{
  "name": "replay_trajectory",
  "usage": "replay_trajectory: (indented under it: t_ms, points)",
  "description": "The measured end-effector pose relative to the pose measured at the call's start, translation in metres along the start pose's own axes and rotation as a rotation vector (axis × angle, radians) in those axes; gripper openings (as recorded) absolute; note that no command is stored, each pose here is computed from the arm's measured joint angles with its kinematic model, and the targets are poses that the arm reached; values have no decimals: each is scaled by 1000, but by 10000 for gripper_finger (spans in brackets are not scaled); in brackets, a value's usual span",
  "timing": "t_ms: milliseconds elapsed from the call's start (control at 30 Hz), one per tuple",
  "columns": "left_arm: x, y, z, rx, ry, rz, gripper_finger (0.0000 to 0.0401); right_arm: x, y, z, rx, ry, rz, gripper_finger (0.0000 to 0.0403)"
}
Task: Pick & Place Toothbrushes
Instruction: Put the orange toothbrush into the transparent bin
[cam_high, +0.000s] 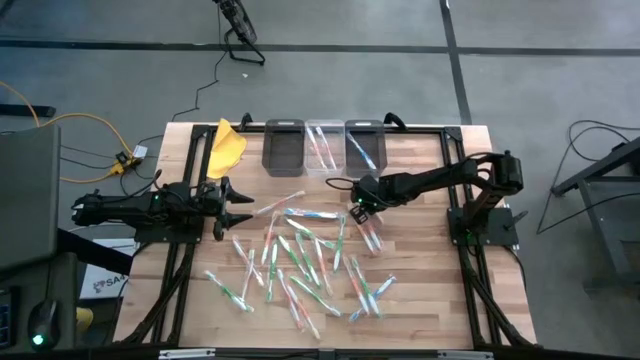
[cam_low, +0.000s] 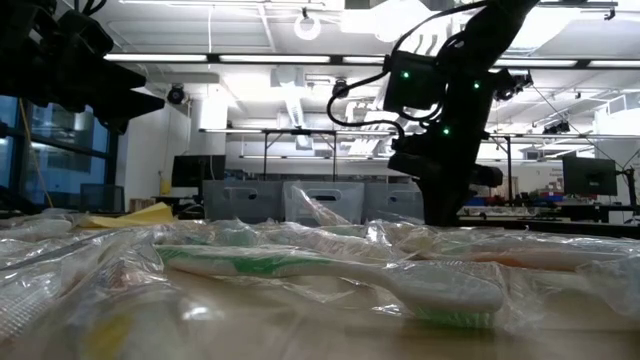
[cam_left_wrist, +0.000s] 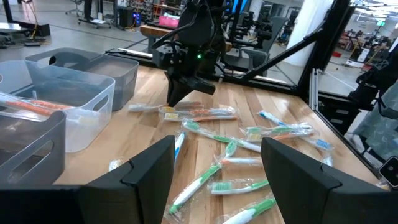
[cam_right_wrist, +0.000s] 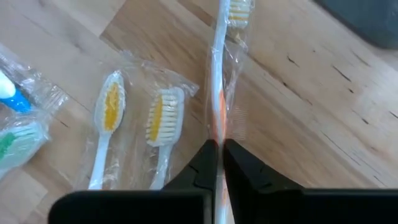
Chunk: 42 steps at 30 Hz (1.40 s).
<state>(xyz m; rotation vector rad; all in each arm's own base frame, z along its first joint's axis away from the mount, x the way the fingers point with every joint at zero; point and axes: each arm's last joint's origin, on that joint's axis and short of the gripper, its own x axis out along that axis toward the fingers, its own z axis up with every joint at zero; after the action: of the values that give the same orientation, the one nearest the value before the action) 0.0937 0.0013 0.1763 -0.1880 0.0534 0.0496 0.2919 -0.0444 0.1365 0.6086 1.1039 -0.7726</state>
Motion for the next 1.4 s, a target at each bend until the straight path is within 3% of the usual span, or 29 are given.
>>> replay_trajectory:
  t_ms: [267,600,833,1033,1200,1400]
  points:
    - [0,0,0,0,0,0,232,-14,18,7,-43,-41,67,7]
    - [0,0,0,-3,0,2,232,-67,45,21,-143,-145,178,6]
    - [0,0,0,-3,-2,2,232,-101,43,77,-153,-364,230,5]
    - [0,0,0,-29,-2,2,232,-110,14,126,-63,-493,306,5]
    - [0,0,0,-56,-3,1,232,-98,-7,161,3,-516,358,5]
    - [0,0,0,-64,-3,0,232,-70,-12,204,42,-512,378,5]
